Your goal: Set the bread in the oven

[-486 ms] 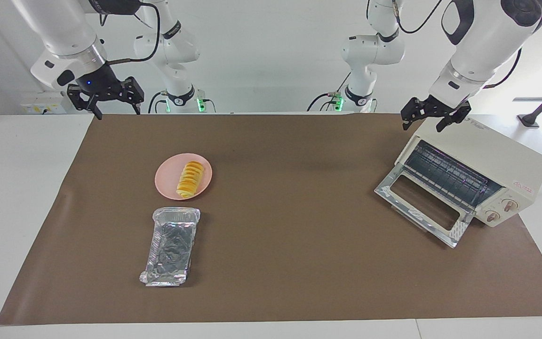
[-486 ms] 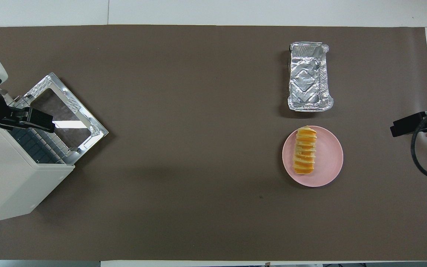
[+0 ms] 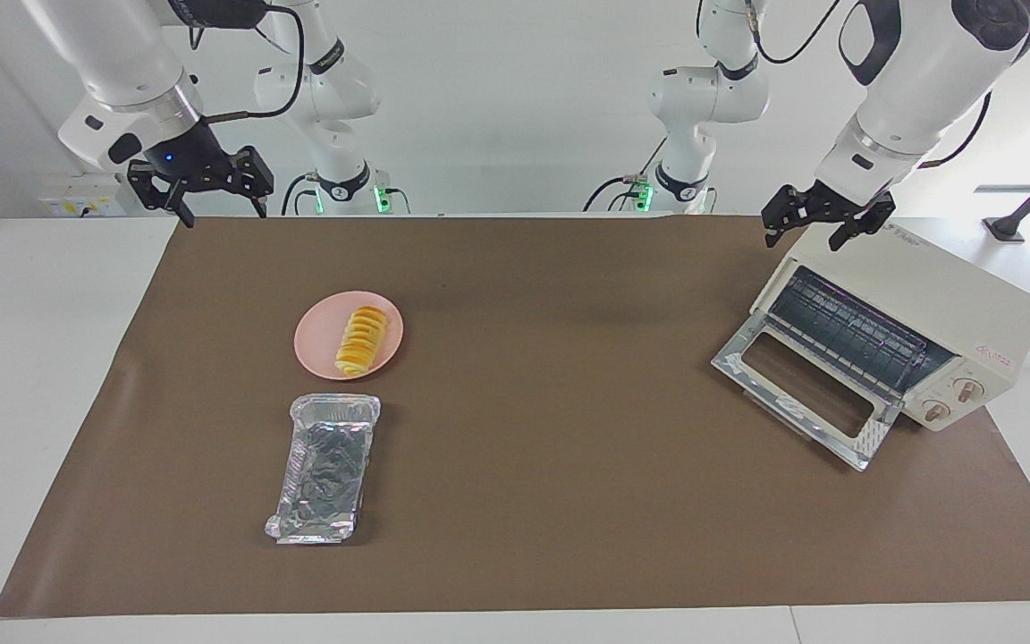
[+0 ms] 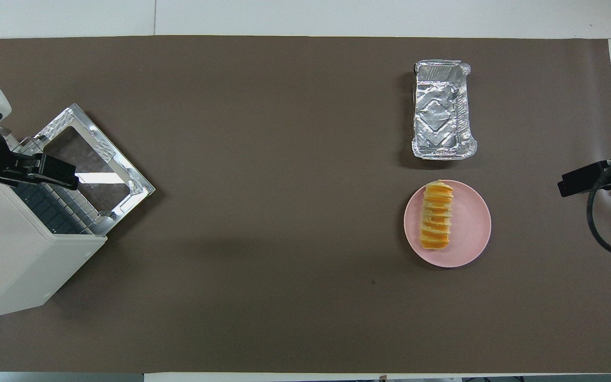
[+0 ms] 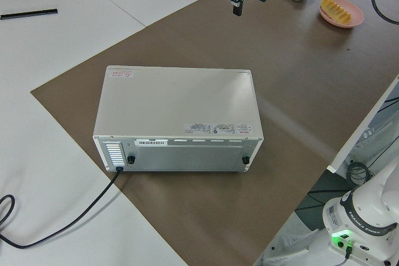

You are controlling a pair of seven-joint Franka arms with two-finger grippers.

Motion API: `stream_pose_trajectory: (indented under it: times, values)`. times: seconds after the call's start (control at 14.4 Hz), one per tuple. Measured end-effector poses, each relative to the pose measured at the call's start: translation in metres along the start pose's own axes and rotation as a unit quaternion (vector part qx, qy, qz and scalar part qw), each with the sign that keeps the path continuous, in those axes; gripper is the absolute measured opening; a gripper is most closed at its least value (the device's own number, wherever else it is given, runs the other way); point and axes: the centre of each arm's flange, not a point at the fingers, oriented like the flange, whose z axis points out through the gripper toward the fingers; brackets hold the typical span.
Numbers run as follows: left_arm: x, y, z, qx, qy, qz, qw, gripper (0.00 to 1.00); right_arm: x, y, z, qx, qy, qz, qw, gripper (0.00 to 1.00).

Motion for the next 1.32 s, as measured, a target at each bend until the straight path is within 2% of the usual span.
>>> stream_pose_trajectory:
  times: [0.35,0.56,1.04,1.32]
  values:
    - [0.0,0.0,0.0,0.0,0.0,0.0,1.0,1.0,-0.001,-0.002,0.009,0.001,-0.006,-0.002,1.0,1.0]
    - [0.0,0.0,0.0,0.0,0.0,0.0,1.0,1.0,0.0,-0.015,0.035,-0.003,0.009,-0.01,1.0,1.0]
    - [0.0,0.0,0.0,0.0,0.0,0.0,1.0,1.0,-0.004,-0.112,0.182,-0.009,0.025,0.025,0.999,1.0]
    - [0.0,0.0,0.0,0.0,0.0,0.0,1.0,1.0,0.011,-0.111,0.258,-0.006,0.045,0.033,0.998,1.0]
